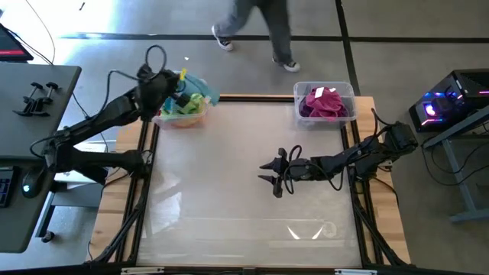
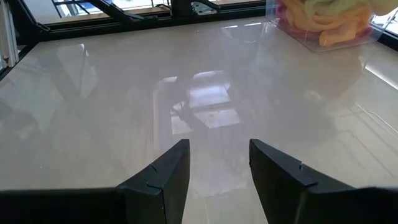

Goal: Sort towels by color in basket
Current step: Put the blue microfiber towel into the left transparent bin

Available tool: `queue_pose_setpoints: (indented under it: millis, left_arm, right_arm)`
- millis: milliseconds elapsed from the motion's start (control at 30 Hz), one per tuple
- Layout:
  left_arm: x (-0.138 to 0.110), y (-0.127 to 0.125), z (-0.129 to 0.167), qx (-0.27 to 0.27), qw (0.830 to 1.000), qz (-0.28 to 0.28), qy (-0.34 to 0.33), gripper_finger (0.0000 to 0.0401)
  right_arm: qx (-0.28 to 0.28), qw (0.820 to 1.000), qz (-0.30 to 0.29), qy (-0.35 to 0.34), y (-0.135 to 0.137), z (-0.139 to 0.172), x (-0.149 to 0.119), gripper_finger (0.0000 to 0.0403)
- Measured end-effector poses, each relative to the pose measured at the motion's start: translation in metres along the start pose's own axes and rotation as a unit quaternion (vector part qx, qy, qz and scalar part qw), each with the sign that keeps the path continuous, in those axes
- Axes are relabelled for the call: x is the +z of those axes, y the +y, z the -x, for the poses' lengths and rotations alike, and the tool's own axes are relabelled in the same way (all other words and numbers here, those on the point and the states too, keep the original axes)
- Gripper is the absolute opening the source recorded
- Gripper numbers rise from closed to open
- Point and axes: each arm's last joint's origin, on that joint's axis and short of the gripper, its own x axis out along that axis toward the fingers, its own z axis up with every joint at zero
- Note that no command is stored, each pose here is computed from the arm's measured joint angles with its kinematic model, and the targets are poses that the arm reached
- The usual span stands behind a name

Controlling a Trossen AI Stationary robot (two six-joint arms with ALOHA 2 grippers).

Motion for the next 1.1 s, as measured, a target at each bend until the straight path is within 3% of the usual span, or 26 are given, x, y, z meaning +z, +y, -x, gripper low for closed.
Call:
queue_pose_setpoints:
  millis: [233,467,700,933,1100]
  left_arm:
    - [-0.012,-0.011,-0.031,0.008,0.994,-0.063,0.084,0.0000]
    - [-0.026,-0.015,-0.041,0.007,0.988,-0.054,0.148,0.0023]
    - [-0.042,-0.002,-0.042,0.046,0.977,0.011,0.209,0.0085]
    - [-0.041,0.007,-0.037,0.011,0.973,0.070,0.218,0.0123]
    - [-0.031,0.018,-0.029,0.017,0.971,0.092,0.219,0.0141]
  right_arm:
    - [-0.002,1.000,0.003,0.013,0.000,0.000,-0.003,0.0160]
    - [-0.002,1.000,0.002,0.013,0.000,0.000,-0.003,0.0160]
    - [-0.003,1.000,-0.007,0.013,-0.001,0.000,-0.003,0.0160]
    - [-0.003,1.000,-0.006,0.013,-0.001,0.000,-0.003,0.0160]
    - [-0.015,1.000,-0.006,0.011,-0.001,0.000,-0.002,0.0160]
